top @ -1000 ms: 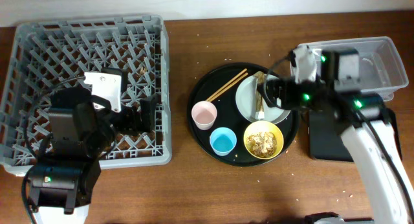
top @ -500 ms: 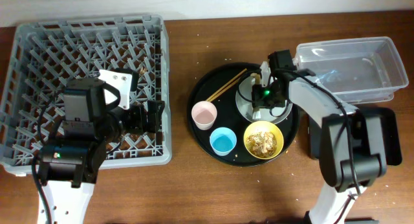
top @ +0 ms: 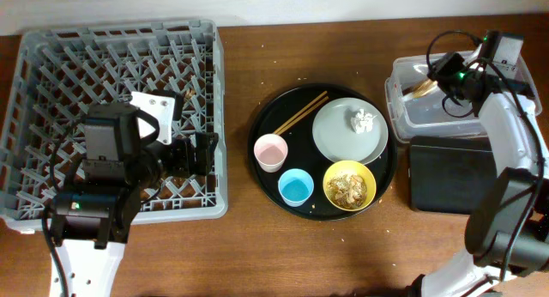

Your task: Sort waste into correct bins and load items into the dishwasher rack

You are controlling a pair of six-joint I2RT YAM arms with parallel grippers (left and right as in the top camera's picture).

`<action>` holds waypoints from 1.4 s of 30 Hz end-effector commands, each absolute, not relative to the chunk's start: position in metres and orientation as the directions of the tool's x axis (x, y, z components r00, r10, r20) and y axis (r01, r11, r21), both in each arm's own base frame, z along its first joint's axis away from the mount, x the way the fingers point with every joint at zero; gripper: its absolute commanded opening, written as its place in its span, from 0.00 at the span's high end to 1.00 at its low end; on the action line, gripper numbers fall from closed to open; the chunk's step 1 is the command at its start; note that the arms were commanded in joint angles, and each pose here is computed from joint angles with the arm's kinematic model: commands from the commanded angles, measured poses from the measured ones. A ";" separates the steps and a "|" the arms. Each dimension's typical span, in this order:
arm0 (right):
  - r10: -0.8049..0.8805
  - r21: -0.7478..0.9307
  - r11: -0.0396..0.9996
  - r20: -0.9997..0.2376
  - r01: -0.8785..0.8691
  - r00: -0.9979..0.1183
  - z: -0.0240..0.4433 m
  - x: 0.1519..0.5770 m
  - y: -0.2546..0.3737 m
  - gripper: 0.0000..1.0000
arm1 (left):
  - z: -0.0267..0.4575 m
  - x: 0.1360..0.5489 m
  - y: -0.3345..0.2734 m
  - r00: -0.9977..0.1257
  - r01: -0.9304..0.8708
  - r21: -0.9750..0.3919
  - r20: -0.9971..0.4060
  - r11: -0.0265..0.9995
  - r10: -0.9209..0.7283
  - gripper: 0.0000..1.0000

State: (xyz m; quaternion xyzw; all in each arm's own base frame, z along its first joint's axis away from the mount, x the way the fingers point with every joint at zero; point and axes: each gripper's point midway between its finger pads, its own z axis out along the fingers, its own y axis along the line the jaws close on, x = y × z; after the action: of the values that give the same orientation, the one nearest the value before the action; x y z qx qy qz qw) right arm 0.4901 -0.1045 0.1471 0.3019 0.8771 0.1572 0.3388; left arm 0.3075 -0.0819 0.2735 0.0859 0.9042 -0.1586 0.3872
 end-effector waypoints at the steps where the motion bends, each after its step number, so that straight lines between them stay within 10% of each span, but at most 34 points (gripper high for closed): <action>1: 0.411 0.523 0.851 -0.592 0.058 -0.693 0.219 0.466 -0.041 0.42 | 0.281 0.308 -0.084 -0.670 0.297 -0.216 -0.741 0.930 0.042 0.01; 6: 0.165 0.262 0.963 -0.396 0.060 -0.903 0.158 0.403 0.041 0.43 | 0.281 0.308 -0.084 -0.669 0.297 -0.216 -0.742 0.930 0.042 0.01; 9: 0.073 -0.085 0.989 -0.406 0.118 -0.911 0.097 0.424 0.038 0.41 | 0.281 0.308 -0.084 -0.670 0.297 -0.216 -0.742 0.930 0.042 0.01; 13: 0.092 -0.064 0.990 -0.390 0.126 -0.916 0.043 0.451 0.040 0.37 | 0.281 0.308 -0.084 -0.670 0.297 -0.216 -0.741 0.930 0.042 0.01; 16: 0.153 0.038 0.988 -0.298 0.148 -0.942 0.017 0.439 0.058 0.86 | 0.281 0.308 -0.084 -0.670 0.297 -0.216 -0.741 0.930 0.042 0.01; 24: 0.389 0.357 0.912 -0.603 0.200 -0.696 0.219 0.467 0.000 0.96 | 0.281 0.308 -0.084 -0.670 0.297 -0.216 -0.741 0.930 0.042 0.01; 27: 0.465 0.295 0.884 -0.644 0.363 -0.607 0.196 0.488 -0.076 0.96 | 0.281 0.308 -0.084 -0.670 0.297 -0.216 -0.741 0.930 0.042 0.01; 29: 0.473 0.259 0.877 -0.608 0.404 -0.638 0.158 0.496 -0.091 0.31 | 0.281 0.308 -0.084 -0.670 0.297 -0.216 -0.741 0.930 0.042 0.01; 30: 0.481 0.257 0.874 -0.590 0.413 -0.649 0.155 0.491 -0.092 0.20 | 0.281 0.308 -0.084 -0.670 0.297 -0.217 -0.742 0.930 0.041 0.01; 35: 0.361 0.353 0.916 -0.531 0.187 -0.766 0.249 0.406 -0.002 0.23 | 0.286 0.305 -0.083 -0.660 0.294 -0.217 -0.750 0.931 0.034 0.01; 42: -0.079 0.270 0.951 -0.252 -0.148 -0.964 0.201 0.289 0.151 0.39 | 0.312 0.292 -0.058 -0.597 0.131 -0.225 -0.795 0.966 -0.105 0.01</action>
State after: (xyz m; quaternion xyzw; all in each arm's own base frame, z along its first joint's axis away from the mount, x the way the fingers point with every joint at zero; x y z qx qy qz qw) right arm 0.3012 0.1289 0.2178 -0.0122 0.9780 0.1579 0.1355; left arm 0.2995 -0.0642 0.2952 0.0227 0.8951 -0.1371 0.4237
